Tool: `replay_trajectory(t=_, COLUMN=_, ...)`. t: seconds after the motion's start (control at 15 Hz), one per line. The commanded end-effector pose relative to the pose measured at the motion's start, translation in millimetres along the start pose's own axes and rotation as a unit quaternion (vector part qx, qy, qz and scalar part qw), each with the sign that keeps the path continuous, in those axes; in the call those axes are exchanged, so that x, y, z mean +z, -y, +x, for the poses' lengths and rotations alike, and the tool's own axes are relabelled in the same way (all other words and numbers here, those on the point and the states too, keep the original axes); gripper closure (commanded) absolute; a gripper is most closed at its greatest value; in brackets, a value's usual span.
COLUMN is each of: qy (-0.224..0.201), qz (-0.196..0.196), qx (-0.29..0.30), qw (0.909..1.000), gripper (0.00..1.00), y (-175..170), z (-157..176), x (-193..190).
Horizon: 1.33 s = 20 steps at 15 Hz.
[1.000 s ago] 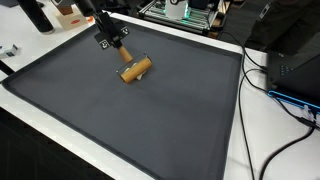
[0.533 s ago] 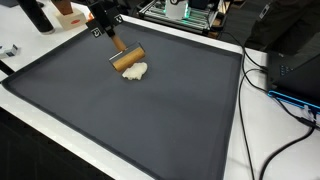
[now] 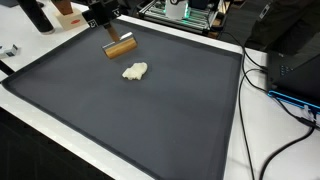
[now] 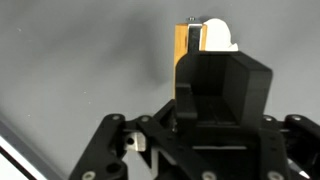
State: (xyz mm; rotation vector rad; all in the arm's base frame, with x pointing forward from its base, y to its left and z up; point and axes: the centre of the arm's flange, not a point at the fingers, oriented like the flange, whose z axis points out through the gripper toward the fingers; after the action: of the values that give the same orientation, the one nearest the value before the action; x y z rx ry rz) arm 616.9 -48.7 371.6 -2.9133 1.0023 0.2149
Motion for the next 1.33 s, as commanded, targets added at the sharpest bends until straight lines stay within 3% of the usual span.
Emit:
replay_trajectory(t=0.0, qy=-0.016, qz=-0.074, qx=-0.006, qw=0.9971, gripper=0.81, y=21.1, z=-3.2, x=-7.6)
replay_trajectory(t=0.4, qy=-0.067, qz=-0.184, qx=-0.014, qw=0.9805, gripper=0.81, y=51.0, z=-6.5, x=7.0)
replay_trajectory(t=0.73, qy=-0.105, qz=-0.248, qx=-0.008, qw=0.963, gripper=0.81, y=67.8, z=-5.1, x=30.7)
replay_trajectory(t=1.27, qy=-0.156, qz=-0.343, qx=-0.008, qw=0.9264, gripper=0.81, y=80.2, z=-5.4, x=73.0)
